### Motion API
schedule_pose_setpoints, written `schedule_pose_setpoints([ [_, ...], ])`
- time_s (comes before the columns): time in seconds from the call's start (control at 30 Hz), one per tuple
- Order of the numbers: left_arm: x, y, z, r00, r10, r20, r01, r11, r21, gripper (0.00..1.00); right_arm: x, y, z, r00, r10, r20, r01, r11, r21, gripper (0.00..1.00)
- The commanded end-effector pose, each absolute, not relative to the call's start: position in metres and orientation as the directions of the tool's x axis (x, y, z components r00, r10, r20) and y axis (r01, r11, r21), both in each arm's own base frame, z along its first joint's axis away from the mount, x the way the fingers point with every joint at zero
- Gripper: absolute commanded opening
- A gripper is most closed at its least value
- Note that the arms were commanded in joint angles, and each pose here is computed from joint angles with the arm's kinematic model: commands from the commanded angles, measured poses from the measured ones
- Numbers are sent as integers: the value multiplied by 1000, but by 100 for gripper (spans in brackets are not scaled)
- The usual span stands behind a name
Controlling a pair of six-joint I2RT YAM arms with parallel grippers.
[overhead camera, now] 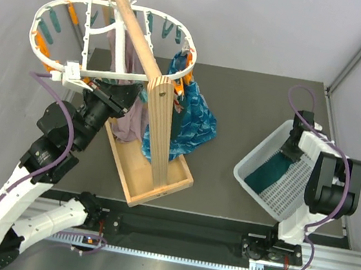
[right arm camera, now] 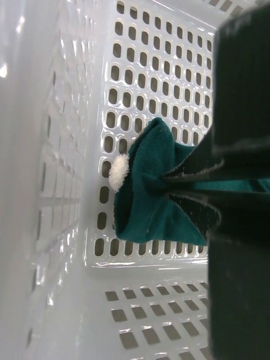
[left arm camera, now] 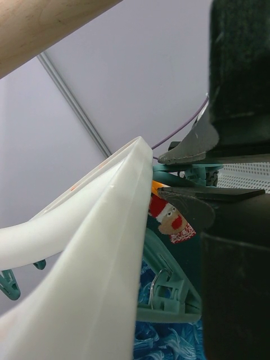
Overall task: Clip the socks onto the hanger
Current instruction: Pick up the sock from the bin.
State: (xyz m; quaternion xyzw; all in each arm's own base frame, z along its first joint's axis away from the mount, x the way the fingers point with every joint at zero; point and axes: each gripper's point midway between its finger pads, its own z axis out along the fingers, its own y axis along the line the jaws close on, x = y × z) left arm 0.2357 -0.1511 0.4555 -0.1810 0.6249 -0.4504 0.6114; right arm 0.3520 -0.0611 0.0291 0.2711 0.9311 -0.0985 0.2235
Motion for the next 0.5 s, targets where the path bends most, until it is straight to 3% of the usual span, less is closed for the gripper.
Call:
schedule_pose_setpoints([
  [0.0, 233, -156, 450, -218, -769, -601, 329, 521, -787, 0, 350, -72, 33, -717, 489, -497, 583, 811, -43, 0],
  [0.23, 231, -157, 450, -226, -772, -595, 337, 511, -791, 0, 346, -77, 80, -652, 450, -610, 571, 821, -5, 0],
  [0.47, 229, -157, 448, -231, -774, -589, 341, 503, -794, 0, 326, -64, 173, -515, 336, -788, 478, 876, 61, 0],
])
